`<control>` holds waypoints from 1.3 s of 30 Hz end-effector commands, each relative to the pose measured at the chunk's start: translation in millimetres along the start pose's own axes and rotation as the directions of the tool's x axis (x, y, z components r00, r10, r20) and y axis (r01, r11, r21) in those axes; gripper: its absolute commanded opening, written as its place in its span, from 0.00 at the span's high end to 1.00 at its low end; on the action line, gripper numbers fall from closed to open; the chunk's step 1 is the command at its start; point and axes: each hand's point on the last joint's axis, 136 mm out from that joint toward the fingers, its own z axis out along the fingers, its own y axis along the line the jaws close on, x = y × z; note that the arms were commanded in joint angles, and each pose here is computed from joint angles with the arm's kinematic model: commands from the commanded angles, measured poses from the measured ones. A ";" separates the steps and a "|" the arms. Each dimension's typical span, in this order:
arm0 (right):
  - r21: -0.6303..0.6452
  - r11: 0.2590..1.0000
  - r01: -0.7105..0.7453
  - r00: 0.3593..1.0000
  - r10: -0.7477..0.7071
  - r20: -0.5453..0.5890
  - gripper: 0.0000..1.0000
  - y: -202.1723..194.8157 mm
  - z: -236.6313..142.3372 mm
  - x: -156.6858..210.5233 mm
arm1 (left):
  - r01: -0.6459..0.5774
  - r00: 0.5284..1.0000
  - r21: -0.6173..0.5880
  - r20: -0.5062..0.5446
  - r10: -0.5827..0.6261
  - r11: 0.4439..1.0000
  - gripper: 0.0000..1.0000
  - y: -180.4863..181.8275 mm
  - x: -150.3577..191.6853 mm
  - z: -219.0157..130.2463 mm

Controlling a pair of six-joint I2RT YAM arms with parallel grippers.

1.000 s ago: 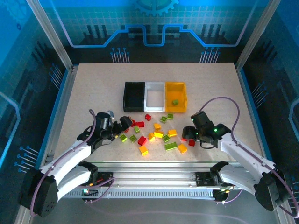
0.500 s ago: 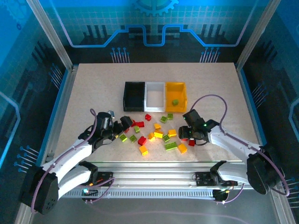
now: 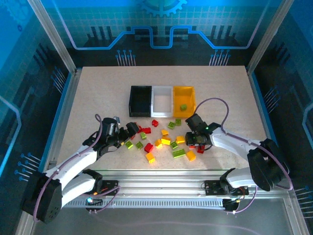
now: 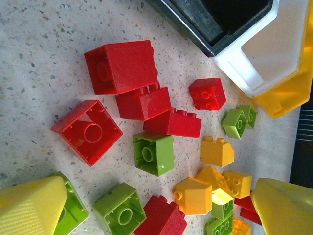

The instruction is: Sort the legos into containers by color

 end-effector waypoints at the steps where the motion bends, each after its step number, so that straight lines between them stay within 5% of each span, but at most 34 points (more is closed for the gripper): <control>1: 0.010 1.000 0.004 1.000 -0.005 0.029 0.63 4.2 -2.6 -9.7 | 0.005 1.000 0.006 -0.023 -0.005 1.000 0.01 1.0 5.9 2.1; 7: -0.018 0.999 0.026 0.994 -0.024 0.103 0.78 12.2 -21.8 -31.2 | 0.001 1.000 0.002 -0.019 -0.001 1.000 0.01 0.8 4.8 1.6; 14: -0.165 0.982 0.095 0.960 -0.047 0.276 0.80 67.3 -75.5 -111.9 | 0.008 1.000 -0.003 -0.020 -0.008 1.000 0.01 2.8 5.2 2.2; 26: -0.139 0.986 0.097 0.946 -0.048 0.319 0.77 129.2 -39.1 -229.6 | 0.001 1.000 -0.035 -0.018 -0.002 0.999 0.01 5.6 5.6 -5.1; 33: -0.102 0.991 0.082 0.964 -0.052 0.262 0.71 134.6 2.0 -244.2 | -0.010 1.000 -0.040 -0.018 0.009 0.999 0.01 3.8 4.2 -7.1; 39: -0.136 0.988 0.072 0.963 -0.034 0.267 0.54 136.8 -0.3 -249.2 | -0.017 1.000 -0.040 -0.019 0.017 0.999 0.01 2.8 3.8 -8.6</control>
